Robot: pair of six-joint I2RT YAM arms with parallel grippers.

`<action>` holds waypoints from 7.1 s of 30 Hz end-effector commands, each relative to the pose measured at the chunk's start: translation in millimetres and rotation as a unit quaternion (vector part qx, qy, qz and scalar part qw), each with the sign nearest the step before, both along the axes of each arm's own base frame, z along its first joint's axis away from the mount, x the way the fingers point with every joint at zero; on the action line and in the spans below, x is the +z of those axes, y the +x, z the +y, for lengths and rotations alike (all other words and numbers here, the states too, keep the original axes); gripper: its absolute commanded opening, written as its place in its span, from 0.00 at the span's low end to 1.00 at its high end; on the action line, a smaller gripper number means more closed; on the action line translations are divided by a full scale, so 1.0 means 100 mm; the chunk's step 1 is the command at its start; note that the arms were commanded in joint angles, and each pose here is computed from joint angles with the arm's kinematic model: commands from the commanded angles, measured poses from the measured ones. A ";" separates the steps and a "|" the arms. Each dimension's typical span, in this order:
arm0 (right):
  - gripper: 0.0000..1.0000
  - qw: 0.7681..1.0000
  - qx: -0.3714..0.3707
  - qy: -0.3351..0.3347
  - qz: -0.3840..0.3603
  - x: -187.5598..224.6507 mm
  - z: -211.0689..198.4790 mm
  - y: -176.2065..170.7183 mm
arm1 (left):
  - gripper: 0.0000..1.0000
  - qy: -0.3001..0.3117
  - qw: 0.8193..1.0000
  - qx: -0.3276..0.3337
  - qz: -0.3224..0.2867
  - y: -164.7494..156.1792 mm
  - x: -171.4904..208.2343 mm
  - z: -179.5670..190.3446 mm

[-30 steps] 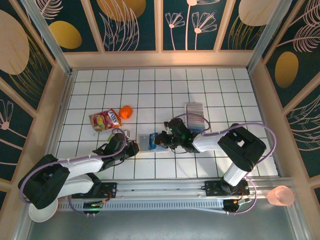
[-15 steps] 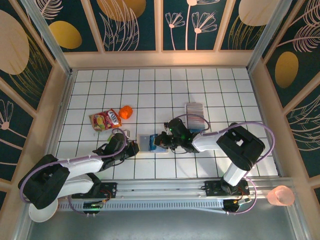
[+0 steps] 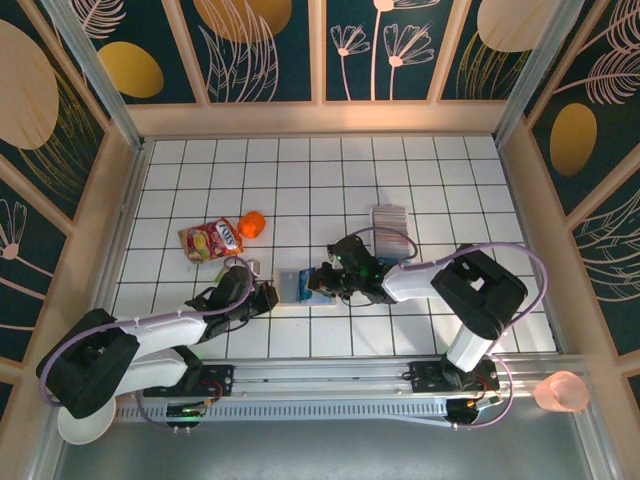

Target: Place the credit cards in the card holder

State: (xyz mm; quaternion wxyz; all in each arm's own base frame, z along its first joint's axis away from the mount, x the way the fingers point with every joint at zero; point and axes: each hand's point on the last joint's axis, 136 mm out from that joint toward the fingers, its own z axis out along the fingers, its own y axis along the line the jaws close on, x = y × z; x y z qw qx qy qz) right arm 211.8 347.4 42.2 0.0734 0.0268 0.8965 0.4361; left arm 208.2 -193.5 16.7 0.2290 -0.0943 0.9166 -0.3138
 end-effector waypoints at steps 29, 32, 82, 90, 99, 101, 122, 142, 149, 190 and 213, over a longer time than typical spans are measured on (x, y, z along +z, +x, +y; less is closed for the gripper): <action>0.07 0.999 0.030 -0.031 -0.007 -0.04 0.07 0.00 | 0.00 -0.005 1.000 0.005 -0.008 -0.02 0.02 0.02; 0.22 0.998 0.027 -0.052 -0.017 -0.06 0.02 0.04 | 0.00 -0.005 1.000 0.004 -0.008 -0.01 0.02 0.02; 0.33 0.970 0.065 -0.218 -0.089 -0.12 0.07 0.11 | 0.00 -0.013 1.000 0.003 0.000 -0.07 -0.03 0.03; 0.30 0.967 0.064 -0.227 -0.092 -0.12 0.02 0.10 | 0.00 -0.013 1.000 0.003 -0.005 -0.06 -0.01 0.03; 0.27 0.967 0.087 -0.220 -0.097 -0.10 0.26 0.06 | 0.00 -0.015 1.000 0.001 -0.003 -0.06 -0.01 0.02; 0.27 0.967 0.089 -0.218 -0.097 -0.09 0.28 0.05 | 0.00 -0.015 1.000 0.001 -0.004 -0.06 -0.01 0.01; 0.21 0.968 0.072 -0.212 -0.114 0.01 0.32 0.05 | 0.00 -0.017 1.000 0.001 -0.001 -0.07 -0.04 0.02; 0.22 0.961 0.055 -0.241 -0.124 0.03 0.17 0.09 | 0.00 -0.016 1.000 0.003 -0.002 -0.08 -0.03 0.03; 0.24 0.959 0.049 -0.245 -0.130 0.08 0.08 0.09 | 0.00 -0.016 1.000 0.003 -0.002 -0.08 -0.02 0.04; 0.36 0.957 0.032 -0.271 -0.093 -0.16 -0.19 -0.08 | 0.00 -0.015 1.000 0.005 -0.002 -0.10 -0.04 0.06; 0.34 0.975 0.043 -0.199 -0.085 -0.07 0.16 -0.10 | 0.00 -0.016 1.000 0.005 -0.003 -0.09 -0.03 0.06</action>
